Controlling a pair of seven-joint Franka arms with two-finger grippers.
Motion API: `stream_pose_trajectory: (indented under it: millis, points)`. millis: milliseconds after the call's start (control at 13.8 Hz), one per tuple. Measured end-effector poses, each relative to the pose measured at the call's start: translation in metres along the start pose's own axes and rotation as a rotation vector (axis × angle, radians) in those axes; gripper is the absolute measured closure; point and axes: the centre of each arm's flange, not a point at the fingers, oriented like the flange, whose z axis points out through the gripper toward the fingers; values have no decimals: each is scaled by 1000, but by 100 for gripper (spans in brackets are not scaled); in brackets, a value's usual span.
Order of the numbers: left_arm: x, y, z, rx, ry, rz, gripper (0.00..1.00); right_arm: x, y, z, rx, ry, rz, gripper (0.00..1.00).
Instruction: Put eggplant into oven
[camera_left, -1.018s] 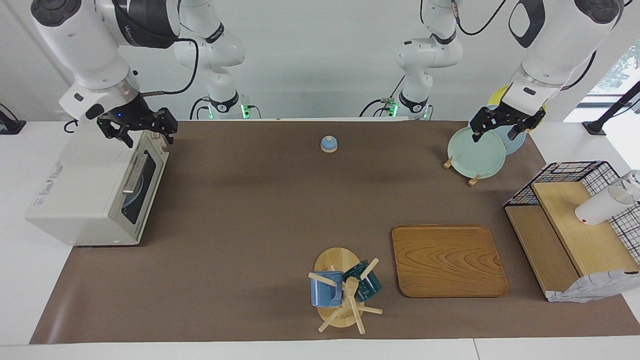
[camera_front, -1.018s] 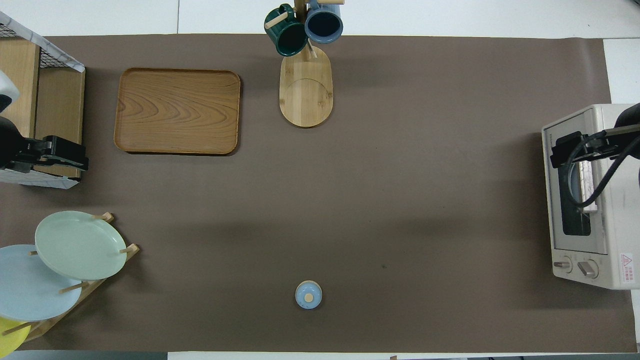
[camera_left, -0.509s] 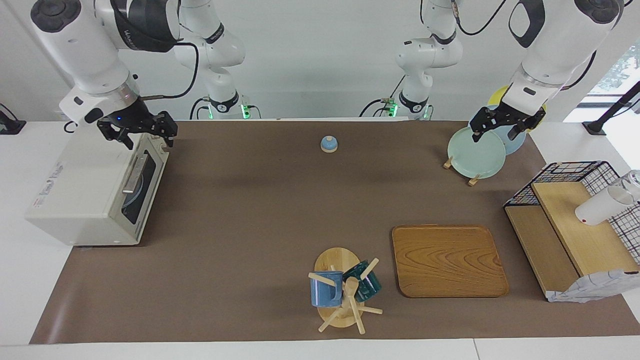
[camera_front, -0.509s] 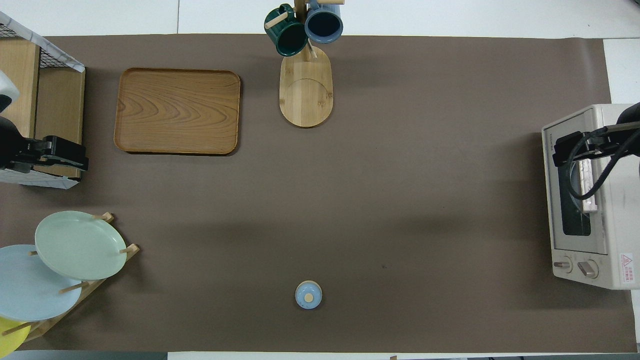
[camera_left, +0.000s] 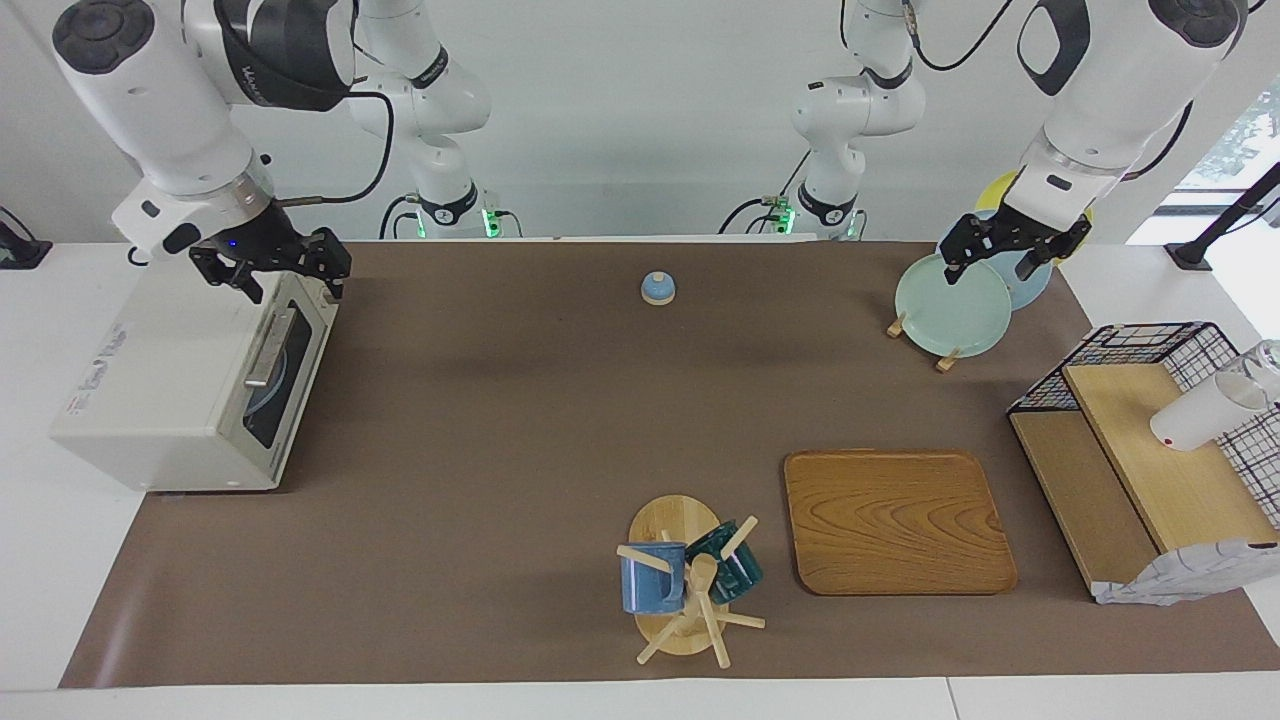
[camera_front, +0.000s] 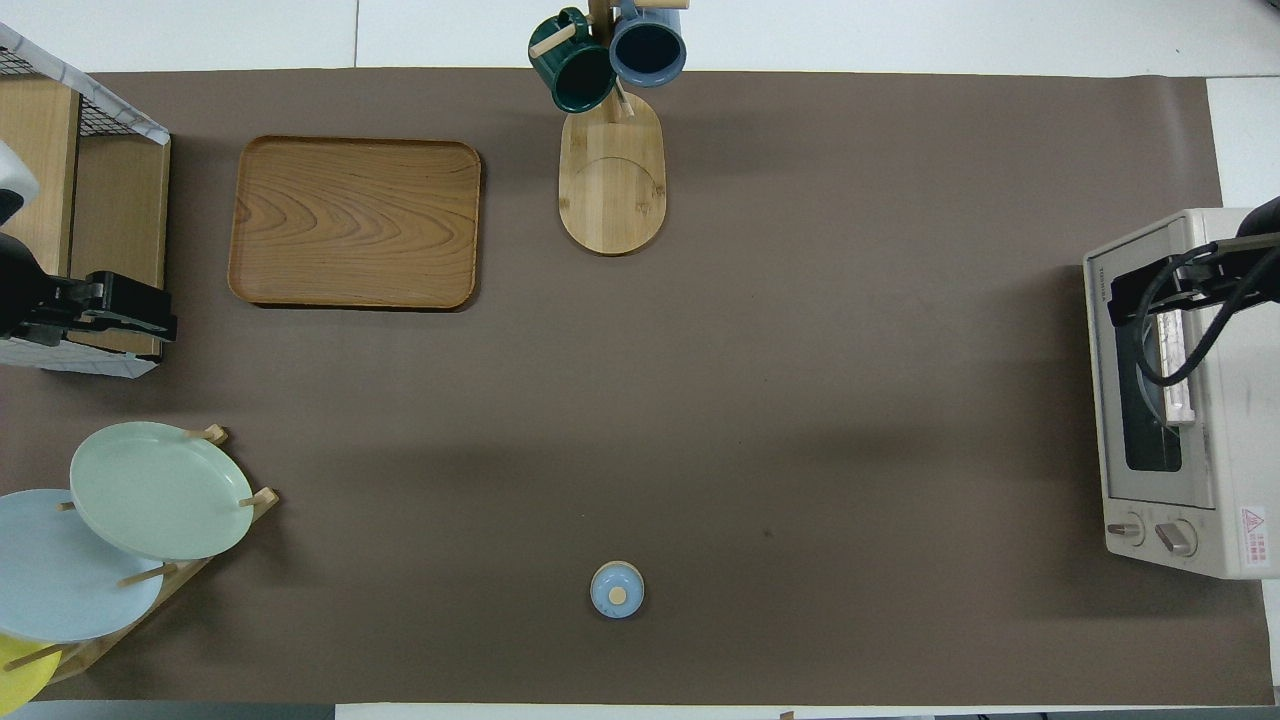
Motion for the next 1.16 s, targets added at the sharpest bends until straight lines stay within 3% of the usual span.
stream_pose_trajectory:
  millis: [1164]
  points:
    - [0, 0, 0, 0, 0, 0, 0, 0, 1, -4, -1, 9, 2, 0]
